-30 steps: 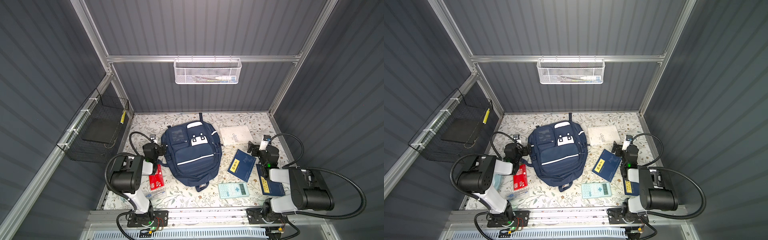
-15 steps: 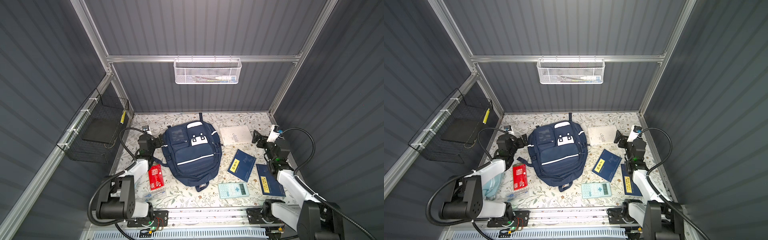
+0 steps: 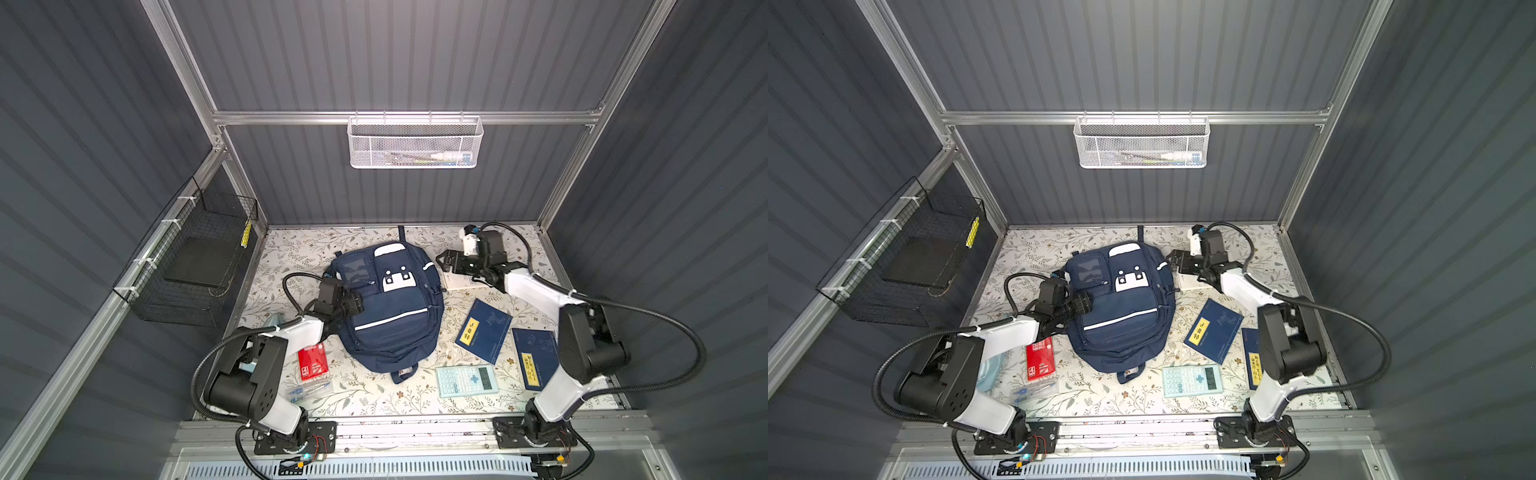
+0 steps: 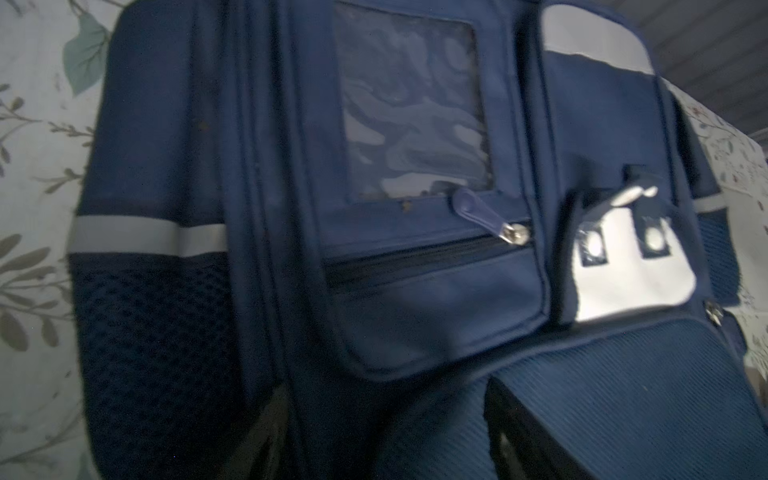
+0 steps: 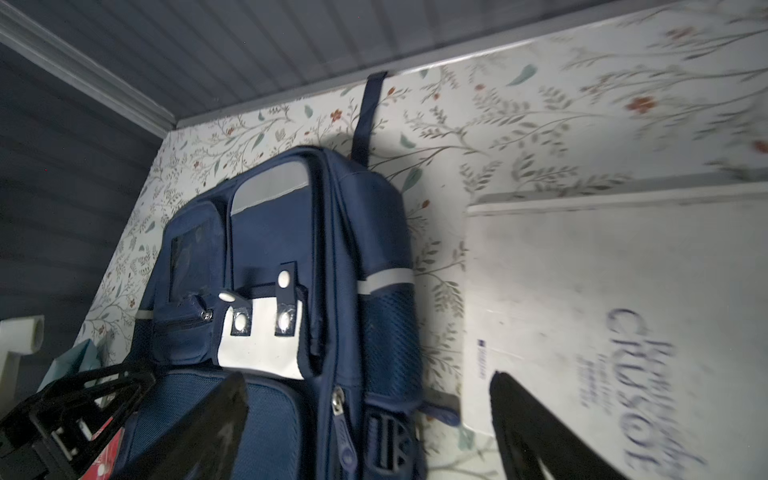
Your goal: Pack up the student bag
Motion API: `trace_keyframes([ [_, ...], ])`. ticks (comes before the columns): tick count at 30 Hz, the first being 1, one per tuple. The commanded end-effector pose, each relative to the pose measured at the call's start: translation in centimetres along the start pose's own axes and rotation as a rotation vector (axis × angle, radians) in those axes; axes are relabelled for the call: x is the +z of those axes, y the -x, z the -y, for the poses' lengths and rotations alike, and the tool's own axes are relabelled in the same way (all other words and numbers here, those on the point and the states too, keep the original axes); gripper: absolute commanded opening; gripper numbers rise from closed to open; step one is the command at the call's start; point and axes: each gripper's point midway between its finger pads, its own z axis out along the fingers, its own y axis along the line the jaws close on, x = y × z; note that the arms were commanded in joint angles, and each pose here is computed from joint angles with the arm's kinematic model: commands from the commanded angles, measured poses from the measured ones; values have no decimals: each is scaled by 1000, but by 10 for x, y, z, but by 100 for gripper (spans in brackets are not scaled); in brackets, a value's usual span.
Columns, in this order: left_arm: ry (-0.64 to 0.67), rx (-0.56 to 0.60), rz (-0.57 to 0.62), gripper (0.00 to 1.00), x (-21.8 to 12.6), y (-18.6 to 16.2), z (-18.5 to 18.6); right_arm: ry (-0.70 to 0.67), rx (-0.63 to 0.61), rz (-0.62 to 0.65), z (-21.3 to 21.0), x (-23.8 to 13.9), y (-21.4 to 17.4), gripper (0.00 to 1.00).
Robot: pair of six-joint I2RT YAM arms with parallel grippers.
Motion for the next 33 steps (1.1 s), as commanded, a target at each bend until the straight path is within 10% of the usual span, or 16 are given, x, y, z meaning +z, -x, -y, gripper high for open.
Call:
trace_keyframes([
  [1,64,-18,-77,70,21,-15,-14,5,-19,-194,-4,30,-37,87],
  [12,-16,6,-87,47,80,14,16,-107,5,-337,24,35,-84,25],
  [19,-57,40,-25,50,112,93,44,51,27,-421,-10,16,-121,30],
  [21,-83,55,-1,70,109,116,58,112,-29,-433,-27,10,-125,35],
  [25,-101,84,62,80,77,145,74,46,-87,-369,-26,-13,-106,55],
  [33,-147,109,-24,85,-15,92,80,-184,-381,-224,3,-39,-52,64],
])
